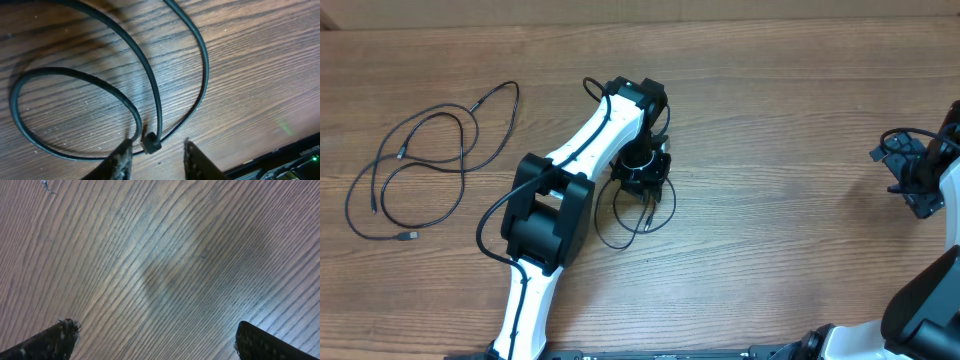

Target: Untangle cables

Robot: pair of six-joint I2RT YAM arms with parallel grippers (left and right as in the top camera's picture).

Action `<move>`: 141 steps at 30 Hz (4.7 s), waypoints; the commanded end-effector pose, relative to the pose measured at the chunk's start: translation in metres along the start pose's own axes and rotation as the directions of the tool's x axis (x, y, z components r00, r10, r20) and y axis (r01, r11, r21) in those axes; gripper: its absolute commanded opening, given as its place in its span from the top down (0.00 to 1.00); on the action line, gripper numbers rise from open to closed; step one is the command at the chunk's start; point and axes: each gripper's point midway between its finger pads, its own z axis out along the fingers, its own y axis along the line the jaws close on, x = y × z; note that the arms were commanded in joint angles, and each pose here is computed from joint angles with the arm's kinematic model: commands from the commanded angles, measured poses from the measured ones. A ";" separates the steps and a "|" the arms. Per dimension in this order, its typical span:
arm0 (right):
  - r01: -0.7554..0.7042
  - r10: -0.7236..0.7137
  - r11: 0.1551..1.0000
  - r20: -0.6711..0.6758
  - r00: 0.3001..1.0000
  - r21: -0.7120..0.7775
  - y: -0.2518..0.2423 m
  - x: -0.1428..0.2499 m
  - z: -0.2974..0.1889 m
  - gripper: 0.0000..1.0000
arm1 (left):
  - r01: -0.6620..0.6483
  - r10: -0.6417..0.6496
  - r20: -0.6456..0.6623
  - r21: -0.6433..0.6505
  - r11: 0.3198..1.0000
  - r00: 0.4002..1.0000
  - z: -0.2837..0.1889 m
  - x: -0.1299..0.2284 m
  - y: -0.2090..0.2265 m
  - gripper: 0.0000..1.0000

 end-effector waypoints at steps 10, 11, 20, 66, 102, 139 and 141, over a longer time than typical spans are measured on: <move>-0.001 0.001 1.000 0.010 1.000 0.003 -0.001 -0.002 -0.001 0.00 | 0.048 -0.042 0.098 -0.061 0.997 0.994 -0.012 -0.010 -0.009 0.50; -0.001 0.001 1.000 0.010 1.000 0.003 -0.001 -0.002 -0.001 0.00 | 0.041 -0.034 0.100 -0.062 0.997 0.994 -0.011 -0.010 -0.012 0.50; -0.001 0.001 1.000 0.010 1.000 0.003 -0.001 -0.002 -0.001 0.00 | 0.078 -0.050 0.134 -0.209 0.975 0.990 -0.002 -0.007 -0.007 0.44; -0.001 0.001 1.000 0.010 1.000 0.003 -0.001 -0.002 -0.001 0.00 | 0.522 0.093 0.967 -0.209 0.827 0.239 -0.315 0.029 0.035 0.96; -0.001 0.001 1.000 0.010 1.000 0.003 -0.001 -0.002 -0.001 0.00 | 0.830 -0.650 0.661 0.072 0.553 0.375 -0.193 0.030 0.345 0.41; -0.001 0.001 1.000 0.010 1.000 0.003 -0.001 -0.002 -0.001 0.00 | 0.323 -0.312 0.275 0.003 0.946 0.910 -0.036 -0.034 0.164 0.11; -0.001 0.001 1.000 0.010 1.000 0.003 -0.001 -0.002 -0.001 0.00 | 0.302 -0.288 0.267 -0.011 0.953 0.919 -0.031 -0.034 0.155 0.08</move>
